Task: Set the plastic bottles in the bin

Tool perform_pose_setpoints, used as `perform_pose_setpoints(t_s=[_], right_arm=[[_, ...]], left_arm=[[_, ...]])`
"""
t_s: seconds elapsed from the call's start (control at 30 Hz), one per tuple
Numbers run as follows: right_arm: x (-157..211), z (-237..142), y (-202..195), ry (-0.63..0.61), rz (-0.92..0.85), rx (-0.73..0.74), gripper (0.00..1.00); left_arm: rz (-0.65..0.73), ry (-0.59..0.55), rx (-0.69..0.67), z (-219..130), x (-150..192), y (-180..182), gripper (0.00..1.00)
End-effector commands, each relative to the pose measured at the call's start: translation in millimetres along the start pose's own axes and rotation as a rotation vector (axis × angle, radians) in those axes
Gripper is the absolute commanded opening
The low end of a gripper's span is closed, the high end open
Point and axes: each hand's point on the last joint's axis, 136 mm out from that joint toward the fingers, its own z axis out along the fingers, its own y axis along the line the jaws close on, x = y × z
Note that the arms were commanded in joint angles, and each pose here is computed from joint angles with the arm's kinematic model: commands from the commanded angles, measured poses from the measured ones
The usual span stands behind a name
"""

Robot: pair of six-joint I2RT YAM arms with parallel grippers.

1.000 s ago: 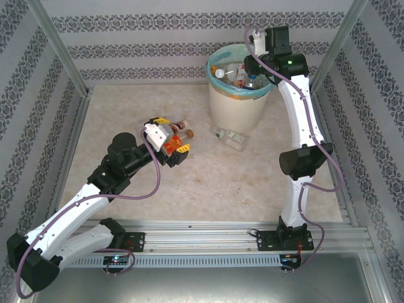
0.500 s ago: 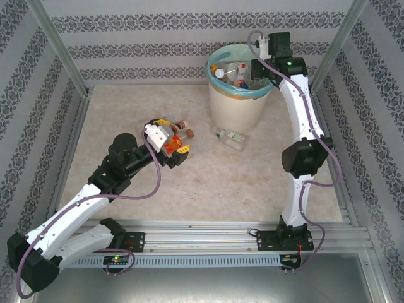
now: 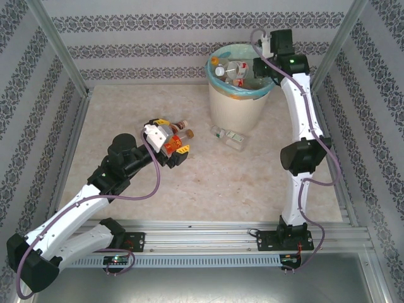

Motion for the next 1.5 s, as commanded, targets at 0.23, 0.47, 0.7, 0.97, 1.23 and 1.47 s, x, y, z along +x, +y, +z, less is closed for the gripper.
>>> perform_pose_setpoints(t_s=[0.23, 0.47, 0.7, 0.97, 1.23, 1.47], right_arm=[[-28, -91, 44, -0.129, -0.018, -0.108, 0.2], [11, -145, 107, -0.196, -0.037, -0.297, 0.27], [53, -177, 138, -0.254, -0.041, -0.382, 0.34], [66, -204, 126, -0.316, -0.075, -0.341, 0.38], [69, -220, 106, -0.364, -0.095, -0.271, 0.43], [74, -218, 97, -0.374, -0.07, -0.252, 0.44]], left_arm=[[-0.045, -0.021, -0.072, -9, -15, 15, 1.0], [-0.212, 0.318, -0.211, 4, 38, 57, 0.99], [-0.368, 0.556, -0.142, 38, 105, 82, 0.95], [-0.336, 0.754, -0.115, 84, 174, 101, 0.86], [-0.378, 0.95, -0.058, 96, 230, 94, 0.78], [-0.391, 0.982, -0.052, 87, 247, 85, 0.76]])
